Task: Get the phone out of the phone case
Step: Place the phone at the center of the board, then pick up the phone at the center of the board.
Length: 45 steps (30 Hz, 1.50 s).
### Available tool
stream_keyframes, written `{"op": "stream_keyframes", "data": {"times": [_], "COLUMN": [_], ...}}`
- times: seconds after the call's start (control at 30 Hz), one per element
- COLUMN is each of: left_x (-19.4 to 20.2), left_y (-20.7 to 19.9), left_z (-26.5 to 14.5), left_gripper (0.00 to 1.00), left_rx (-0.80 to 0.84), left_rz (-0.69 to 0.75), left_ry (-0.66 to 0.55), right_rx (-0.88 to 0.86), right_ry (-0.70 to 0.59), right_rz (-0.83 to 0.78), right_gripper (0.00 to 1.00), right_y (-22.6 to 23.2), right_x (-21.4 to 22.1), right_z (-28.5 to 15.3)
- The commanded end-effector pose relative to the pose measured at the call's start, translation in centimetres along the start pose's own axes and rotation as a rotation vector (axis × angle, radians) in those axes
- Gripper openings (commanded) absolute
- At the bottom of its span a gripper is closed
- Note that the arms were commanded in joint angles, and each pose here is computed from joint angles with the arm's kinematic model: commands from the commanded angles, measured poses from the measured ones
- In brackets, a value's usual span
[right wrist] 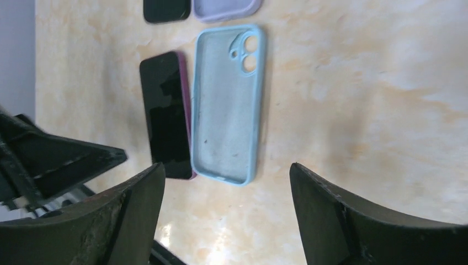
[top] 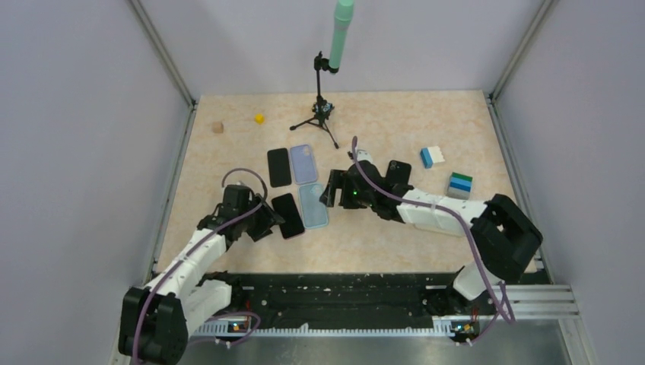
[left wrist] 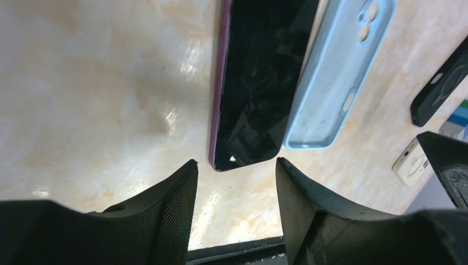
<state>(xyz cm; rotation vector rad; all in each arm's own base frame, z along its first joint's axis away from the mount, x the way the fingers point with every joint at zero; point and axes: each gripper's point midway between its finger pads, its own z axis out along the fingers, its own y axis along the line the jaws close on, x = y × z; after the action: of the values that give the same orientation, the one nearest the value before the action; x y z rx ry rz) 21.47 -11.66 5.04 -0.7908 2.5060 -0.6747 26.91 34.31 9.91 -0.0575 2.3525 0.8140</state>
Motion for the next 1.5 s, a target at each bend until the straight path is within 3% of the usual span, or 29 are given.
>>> {"op": "stream_keyframes", "data": {"times": [0.0,0.1,0.13,0.17,0.3,0.5,0.77,1.17,1.27,1.37,1.47], "left_x": [-3.3,-4.9,-5.5,-6.2,-8.5,-10.2,-11.1,-11.1,-11.1,-11.0,-11.0], "left_y": [-1.2,-3.3,-4.1,-4.9,-7.1,-8.3,-7.8,-7.3,-7.2,-7.2,-7.3], "left_z": [-2.3,-3.8,-4.4,-5.0,-7.2,-9.2,-10.2,-10.3,-10.2,-10.2,-10.4], "left_gripper": [0.58,0.66,0.77,0.82,0.89,0.91,0.91,0.91,0.91,0.91,0.91], "left_rx": [-0.028,0.031,0.053,0.072,0.118,0.136,0.143,0.125,0.121,0.123,0.124], "left_rz": [0.067,0.127,0.15,0.172,0.238,0.329,0.32,0.31,0.309,0.309,0.312], "left_ry": [-0.133,-0.197,-0.223,-0.25,-0.356,-0.455,-0.55,-0.555,-0.553,-0.552,-0.549], "right_rx": [0.134,0.288,0.34,0.391,0.548,0.646,0.712,0.775,0.757,0.747,0.75], "right_ry": [-0.092,-0.146,-0.158,-0.166,-0.199,-0.126,-0.042,0.025,0.041,0.055,0.076], "right_rz": [-0.066,-0.074,-0.076,-0.073,-0.091,-0.054,-0.054,-0.023,-0.001,0.009,-0.008], "right_gripper": [0.9,0.96,0.97,0.97,0.99,0.99,0.99,0.97,0.9,0.71,0.62], "right_y": [-3.8,-7.7,-9.1,-10.6,-14.8,-18.8,-20.4,-22.9,-23.1,-22.9,-23.1], "right_x": [-3.7,-5.7,-6.2,-6.7,-8.1,-8.0,-7.4,-5.0,-4.3,-3.8,-3.2], "right_z": [-3.4,-5.2,-5.7,-6.1,-7.4,-5.4,-3.1,-2.6,-2.3,-2.3,-3.2]}}
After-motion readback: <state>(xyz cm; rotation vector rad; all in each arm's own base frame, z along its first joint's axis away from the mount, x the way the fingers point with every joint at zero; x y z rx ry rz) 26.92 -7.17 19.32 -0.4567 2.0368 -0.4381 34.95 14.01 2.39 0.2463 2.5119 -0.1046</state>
